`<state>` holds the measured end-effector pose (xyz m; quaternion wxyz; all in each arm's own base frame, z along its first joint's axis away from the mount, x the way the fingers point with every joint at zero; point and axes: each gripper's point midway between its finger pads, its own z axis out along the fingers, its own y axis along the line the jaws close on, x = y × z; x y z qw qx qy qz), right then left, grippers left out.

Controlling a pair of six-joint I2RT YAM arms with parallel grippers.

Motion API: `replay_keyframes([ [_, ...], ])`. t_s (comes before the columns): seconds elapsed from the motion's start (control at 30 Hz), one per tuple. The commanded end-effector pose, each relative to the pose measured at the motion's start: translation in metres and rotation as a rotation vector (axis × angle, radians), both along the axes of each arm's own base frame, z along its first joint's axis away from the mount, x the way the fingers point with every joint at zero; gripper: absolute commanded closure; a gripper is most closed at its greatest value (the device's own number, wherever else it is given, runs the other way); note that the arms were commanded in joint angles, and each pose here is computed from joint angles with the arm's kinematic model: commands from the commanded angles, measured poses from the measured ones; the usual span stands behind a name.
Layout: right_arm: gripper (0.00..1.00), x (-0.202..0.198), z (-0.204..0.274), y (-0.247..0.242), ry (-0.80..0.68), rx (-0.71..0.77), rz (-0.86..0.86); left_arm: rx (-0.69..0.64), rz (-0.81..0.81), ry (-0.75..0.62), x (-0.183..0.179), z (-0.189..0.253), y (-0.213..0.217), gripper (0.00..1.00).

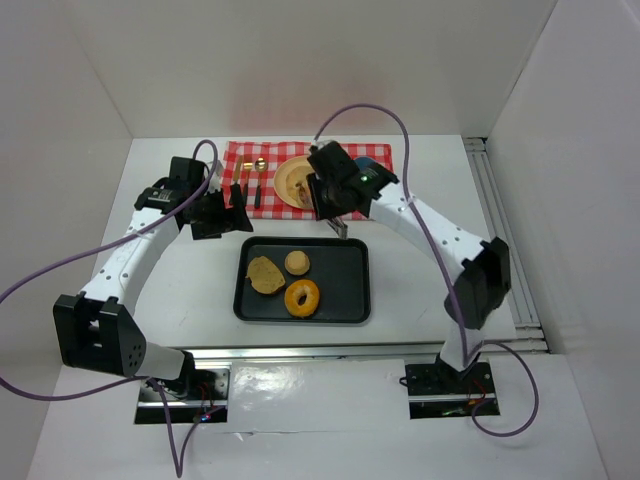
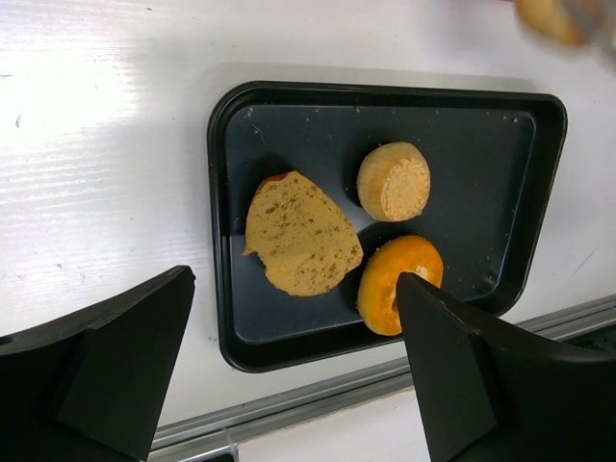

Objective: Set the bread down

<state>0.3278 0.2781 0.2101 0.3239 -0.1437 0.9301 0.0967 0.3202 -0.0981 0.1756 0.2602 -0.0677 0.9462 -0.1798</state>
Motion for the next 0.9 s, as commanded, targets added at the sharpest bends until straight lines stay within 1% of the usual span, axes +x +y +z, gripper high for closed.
replay_keyframes([
  [0.0,0.59,0.076,0.042,0.004,-0.208,0.088,-0.081,-0.027,-0.008,-0.045,-0.002,0.015,-0.005,0.0],
  [0.1,0.59,0.107,0.03,-0.001,-0.213,0.095,-0.121,-0.005,0.008,-0.039,-0.003,0.012,0.0,0.0],
  [0.13,0.59,0.118,0.026,-0.012,-0.21,0.1,-0.161,0.002,0.013,-0.04,-0.002,0.012,0.001,0.0],
  [0.23,0.59,0.138,0.02,-0.025,-0.219,0.13,-0.215,0.002,0.022,-0.04,-0.002,0.014,0.004,0.0],
  [0.37,0.59,0.16,0.002,-0.027,-0.199,0.138,-0.239,-0.009,0.023,-0.018,-0.001,0.009,0.002,0.0],
  [0.4,0.59,0.163,-0.007,-0.023,-0.183,0.136,-0.232,-0.017,0.018,-0.026,0.0,0.013,0.0,0.0],
  [0.5,0.59,0.166,-0.01,-0.022,-0.18,0.125,-0.224,-0.016,0.018,-0.017,0.001,0.01,0.0,0.0],
  [0.63,0.59,0.172,-0.03,-0.022,-0.157,0.117,-0.226,-0.01,0.023,-0.027,0.003,0.013,0.002,0.0],
  [0.8,0.58,0.168,-0.05,-0.019,-0.111,0.109,-0.208,-0.01,0.023,-0.027,0.003,0.015,0.002,0.0],
  [0.87,0.56,0.169,-0.052,-0.013,-0.109,0.134,-0.188,-0.01,0.023,-0.027,0.003,0.015,0.002,0.0],
])
